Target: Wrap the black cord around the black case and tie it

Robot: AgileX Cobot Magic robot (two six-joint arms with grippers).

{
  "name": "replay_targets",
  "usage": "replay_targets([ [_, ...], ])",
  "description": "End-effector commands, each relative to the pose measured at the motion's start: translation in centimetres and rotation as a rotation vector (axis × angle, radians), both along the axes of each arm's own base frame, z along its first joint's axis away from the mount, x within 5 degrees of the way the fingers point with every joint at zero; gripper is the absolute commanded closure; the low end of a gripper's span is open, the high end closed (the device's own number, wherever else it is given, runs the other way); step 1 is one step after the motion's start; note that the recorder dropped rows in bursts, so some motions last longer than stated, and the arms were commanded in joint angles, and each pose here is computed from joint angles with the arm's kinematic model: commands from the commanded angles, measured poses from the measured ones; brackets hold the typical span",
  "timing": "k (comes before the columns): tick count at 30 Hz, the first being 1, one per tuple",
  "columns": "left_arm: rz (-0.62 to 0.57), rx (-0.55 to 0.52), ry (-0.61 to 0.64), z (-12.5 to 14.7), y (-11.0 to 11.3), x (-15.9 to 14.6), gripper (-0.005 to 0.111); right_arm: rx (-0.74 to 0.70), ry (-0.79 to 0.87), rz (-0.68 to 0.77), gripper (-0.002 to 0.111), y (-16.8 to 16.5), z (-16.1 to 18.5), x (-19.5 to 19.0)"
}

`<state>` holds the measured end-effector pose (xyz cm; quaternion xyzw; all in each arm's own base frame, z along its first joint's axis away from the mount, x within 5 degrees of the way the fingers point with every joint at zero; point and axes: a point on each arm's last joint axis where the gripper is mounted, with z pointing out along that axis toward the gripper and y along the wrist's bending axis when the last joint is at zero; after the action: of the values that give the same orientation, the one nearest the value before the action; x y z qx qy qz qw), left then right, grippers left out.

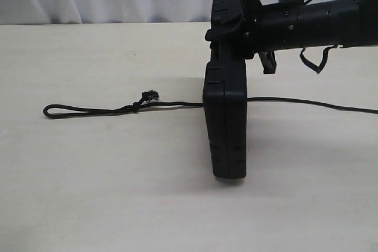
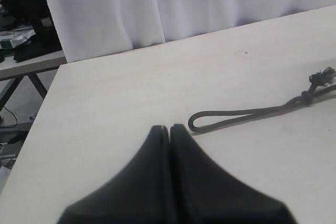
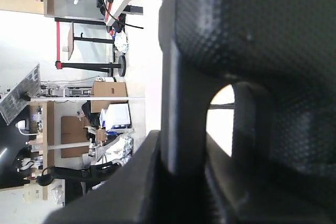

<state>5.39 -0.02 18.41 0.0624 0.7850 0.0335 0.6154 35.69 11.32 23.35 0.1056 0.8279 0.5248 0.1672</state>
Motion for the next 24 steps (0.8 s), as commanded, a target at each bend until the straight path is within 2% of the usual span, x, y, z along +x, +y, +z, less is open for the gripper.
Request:
replay_targets([
  [1,0.0,-0.004,-0.008,0.0,0.0,0.0,0.107,-0.023,-0.056,0.0,0.104,-2.3,0.1,0.4],
  [9,-0.001,0.002,-0.008,0.0,0.0,0.0,0.107,-0.084,-0.07,0.006,0.104,-3.4,-0.3,0.4],
  [10,-0.001,0.04,-0.031,0.2,0.1,0.1,0.107,-0.087,-0.071,0.008,0.104,-3.4,-0.3,0.4],
  [11,-0.004,0.035,-0.064,0.5,0.0,0.1,0.107,-0.091,-0.071,0.011,0.104,-3.4,-0.3,0.4],
  [12,-0.006,-0.017,-0.109,0.9,-0.1,0.2,0.107,-0.098,-0.071,0.016,0.104,-3.4,-0.4,0.3],
  [14,-0.01,-0.211,-0.195,1.8,-0.4,0.2,0.107,-0.099,-0.077,0.022,0.104,-3.4,-0.4,0.3],
  [16,-0.013,-0.242,-0.319,2.9,-0.3,0.2,0.107,-0.096,-0.081,0.033,0.104,-3.3,-0.3,0.2],
  [18,-0.016,-0.275,-0.498,4.5,-0.1,-0.1,0.107,-0.096,-0.081,0.033,0.104,-3.3,-0.3,0.2],
  [20,-0.022,-0.4,-0.613,5.5,0.1,-0.4,0.107,-0.098,-0.086,0.035,0.104,-3.3,-0.3,0.2],
  [21,-0.034,-0.486,-0.656,6.0,0.1,-0.6,0.107,-0.096,-0.086,0.039,0.104,-3.3,-0.3,0.2],
  [23,-0.081,-0.589,-0.7,6.4,-0.1,-0.8,0.107,-0.092,-0.091,0.051,0.104,-3.2,-0.3,0.1],
  [24,-0.12,-0.565,-0.72,6.7,-0.4,-1.0,0.107,-0.093,-0.1,0.057,0.104,-3.2,-0.3,0.1],
])
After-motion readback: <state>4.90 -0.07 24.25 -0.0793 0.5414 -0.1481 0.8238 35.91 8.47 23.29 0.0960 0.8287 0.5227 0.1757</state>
